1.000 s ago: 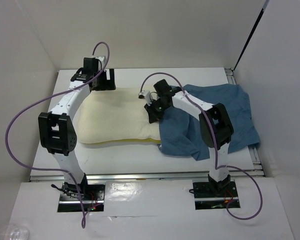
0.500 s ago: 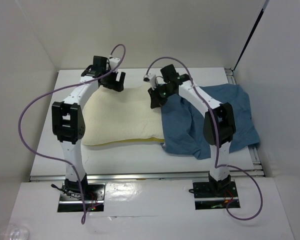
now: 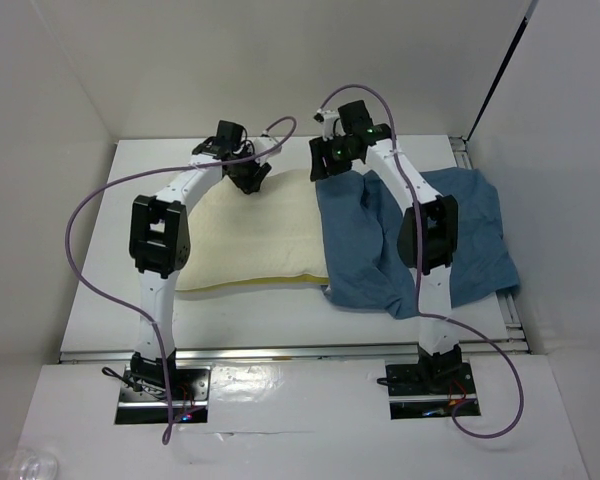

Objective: Put the pillow into the pillowcase

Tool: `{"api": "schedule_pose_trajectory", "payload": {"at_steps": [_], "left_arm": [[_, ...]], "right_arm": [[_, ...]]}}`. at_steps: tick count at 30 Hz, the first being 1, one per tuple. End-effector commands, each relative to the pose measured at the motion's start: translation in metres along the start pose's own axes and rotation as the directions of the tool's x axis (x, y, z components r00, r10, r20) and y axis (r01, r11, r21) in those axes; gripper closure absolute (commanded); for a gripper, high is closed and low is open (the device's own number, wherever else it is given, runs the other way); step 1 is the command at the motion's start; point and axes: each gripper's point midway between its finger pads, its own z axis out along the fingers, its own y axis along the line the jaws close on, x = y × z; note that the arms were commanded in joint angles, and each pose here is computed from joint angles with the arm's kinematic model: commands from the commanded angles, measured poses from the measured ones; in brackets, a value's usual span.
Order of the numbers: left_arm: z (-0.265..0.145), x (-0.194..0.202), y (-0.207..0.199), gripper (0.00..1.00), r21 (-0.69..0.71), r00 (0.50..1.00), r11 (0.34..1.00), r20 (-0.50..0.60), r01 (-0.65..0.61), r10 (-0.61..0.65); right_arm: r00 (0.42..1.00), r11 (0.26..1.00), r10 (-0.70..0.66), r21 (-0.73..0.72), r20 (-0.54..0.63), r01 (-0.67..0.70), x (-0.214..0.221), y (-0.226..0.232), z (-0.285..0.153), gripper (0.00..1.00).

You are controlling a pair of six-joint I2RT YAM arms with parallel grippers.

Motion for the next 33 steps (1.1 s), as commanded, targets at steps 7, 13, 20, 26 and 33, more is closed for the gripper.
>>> {"api": "schedule_pose_trajectory", "payload": {"at_steps": [7, 13, 20, 26, 33], "left_arm": [[-0.006, 0.053, -0.031, 0.88, 0.106, 0.994, 0.994, -0.112, 0.024, -0.012], [-0.007, 0.059, -0.028, 1.0, 0.093, 0.991, 0.994, -0.127, 0.053, -0.041], [-0.008, 0.052, -0.029, 1.0, 0.103, 0.99, 0.991, -0.118, 0.084, -0.072], [-0.008, 0.037, -0.024, 1.0, 0.084, 0.99, 0.989, -0.074, 0.122, -0.116], [-0.024, 0.001, -0.024, 1.0, 0.066, 0.989, 0.987, 0.004, 0.144, -0.145]], "right_arm": [[0.992, 0.955, 0.122, 0.272, 0.011, -0.121, 0.005, -0.069, 0.025, 0.41], [0.992, 0.961, 0.121, 0.247, 0.034, -0.126, -0.001, -0.073, 0.044, 0.46], [0.992, 0.987, 0.126, 0.094, 0.018, -0.128, 0.001, -0.048, 0.053, 0.88], [0.997, 0.994, 0.077, -0.083, 0.023, -0.075, -0.013, 0.009, 0.042, 0.95], [0.999, 0.952, -0.007, -0.307, 0.034, 0.017, -0.026, 0.111, 0.017, 0.96]]}}
